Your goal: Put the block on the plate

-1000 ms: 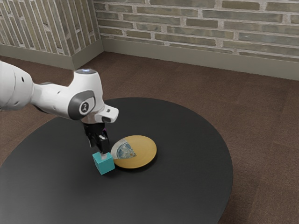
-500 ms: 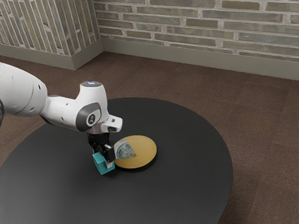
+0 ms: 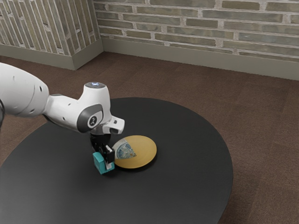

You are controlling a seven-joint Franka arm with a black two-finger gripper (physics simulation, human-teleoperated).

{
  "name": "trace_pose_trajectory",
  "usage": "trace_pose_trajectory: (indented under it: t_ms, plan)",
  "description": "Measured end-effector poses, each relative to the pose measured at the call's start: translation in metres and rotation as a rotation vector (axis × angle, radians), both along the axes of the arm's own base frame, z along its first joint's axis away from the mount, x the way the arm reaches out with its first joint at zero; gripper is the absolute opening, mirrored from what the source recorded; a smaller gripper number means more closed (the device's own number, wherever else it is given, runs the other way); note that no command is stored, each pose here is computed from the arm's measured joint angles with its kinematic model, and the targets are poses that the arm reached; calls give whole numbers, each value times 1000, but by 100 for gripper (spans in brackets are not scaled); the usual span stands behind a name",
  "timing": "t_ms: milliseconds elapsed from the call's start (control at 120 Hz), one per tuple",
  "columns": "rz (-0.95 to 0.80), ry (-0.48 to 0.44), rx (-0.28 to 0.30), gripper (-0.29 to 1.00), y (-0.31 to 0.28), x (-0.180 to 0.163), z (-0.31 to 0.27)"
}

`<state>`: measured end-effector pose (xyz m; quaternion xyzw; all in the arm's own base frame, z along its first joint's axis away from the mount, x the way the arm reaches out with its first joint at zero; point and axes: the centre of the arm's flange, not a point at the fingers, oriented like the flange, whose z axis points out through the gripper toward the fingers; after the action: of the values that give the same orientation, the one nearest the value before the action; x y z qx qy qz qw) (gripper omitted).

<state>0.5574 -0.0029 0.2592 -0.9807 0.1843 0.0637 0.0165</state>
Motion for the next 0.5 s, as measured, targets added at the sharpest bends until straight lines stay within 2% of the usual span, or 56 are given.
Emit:
trace_pose_trajectory:
  t_ms: [308,400,500]
  plan:
    - [-33,-64,-28,37,-25,2,75]
    - [-49,-86,-30,38,-36,13,89]
    - [-61,-108,-22,38,-49,40,92]
